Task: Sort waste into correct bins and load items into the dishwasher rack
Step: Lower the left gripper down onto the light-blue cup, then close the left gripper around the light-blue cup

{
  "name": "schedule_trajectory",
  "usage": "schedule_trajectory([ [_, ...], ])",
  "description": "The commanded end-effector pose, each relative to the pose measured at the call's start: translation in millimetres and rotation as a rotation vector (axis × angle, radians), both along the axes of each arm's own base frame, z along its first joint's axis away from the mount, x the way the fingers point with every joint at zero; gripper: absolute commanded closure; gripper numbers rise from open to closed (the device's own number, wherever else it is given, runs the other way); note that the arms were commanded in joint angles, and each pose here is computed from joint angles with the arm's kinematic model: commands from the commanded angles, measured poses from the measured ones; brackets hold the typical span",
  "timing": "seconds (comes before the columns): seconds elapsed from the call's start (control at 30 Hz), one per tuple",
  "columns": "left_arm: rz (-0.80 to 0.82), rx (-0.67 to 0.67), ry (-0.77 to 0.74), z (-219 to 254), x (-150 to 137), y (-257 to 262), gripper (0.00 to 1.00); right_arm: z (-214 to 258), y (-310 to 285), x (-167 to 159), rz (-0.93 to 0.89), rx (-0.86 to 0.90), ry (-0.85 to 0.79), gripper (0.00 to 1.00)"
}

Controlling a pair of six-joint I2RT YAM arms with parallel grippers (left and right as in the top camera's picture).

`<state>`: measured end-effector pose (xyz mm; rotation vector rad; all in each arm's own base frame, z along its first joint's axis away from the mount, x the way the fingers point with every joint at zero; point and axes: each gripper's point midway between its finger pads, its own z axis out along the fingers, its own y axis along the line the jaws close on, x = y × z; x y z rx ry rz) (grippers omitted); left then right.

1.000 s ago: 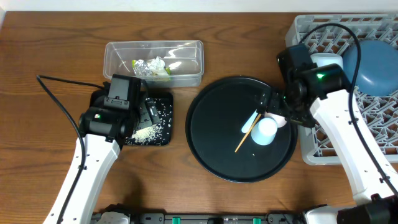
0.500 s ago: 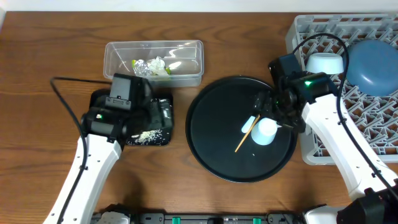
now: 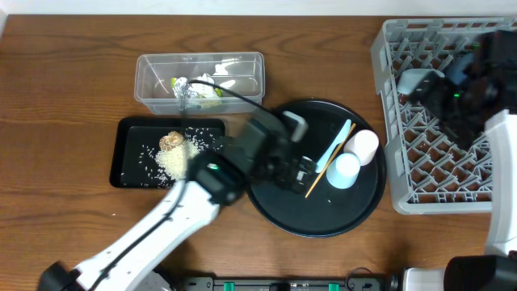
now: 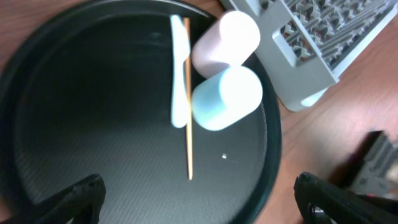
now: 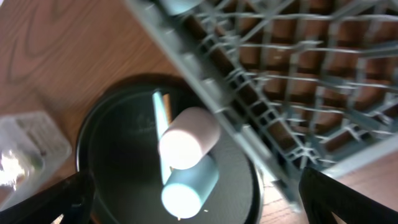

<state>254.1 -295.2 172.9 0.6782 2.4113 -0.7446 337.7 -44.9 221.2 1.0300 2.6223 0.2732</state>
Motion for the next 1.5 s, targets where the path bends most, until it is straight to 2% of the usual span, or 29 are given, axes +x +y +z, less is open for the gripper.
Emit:
schedule_trajectory([
  [0.0,0.037,0.103,-0.077,-25,14,-12,0.02,2,-18,-6,-0.039,0.004,0.002,0.01],
  [0.23,-0.008,0.075,-0.119,-48,22,-53,0.00,2,-28,-8,-0.067,0.004,0.002,0.01],
  [0.33,-0.047,0.068,-0.150,-44,20,-65,0.06,2,-28,-8,-0.067,0.004,0.002,0.01],
  [0.47,-0.096,0.118,-0.189,-32,21,-71,0.05,2,-28,-8,-0.067,0.004,0.003,0.01],
  [0.63,-0.134,0.192,-0.162,-16,20,-71,0.00,2,-28,-8,-0.067,0.004,0.002,0.01],
  [0.83,-0.268,0.255,-0.094,-11,4,-87,0.02,2,-28,-8,-0.067,0.004,0.002,0.01],
  [0.97,-0.357,0.332,-0.081,-30,1,-105,0.02,2,-28,-8,-0.067,0.004,0.002,0.01],
  [1.47,-0.366,0.384,-0.027,-81,9,-118,0.02,2,-28,-8,-0.067,0.004,0.002,0.01],
])
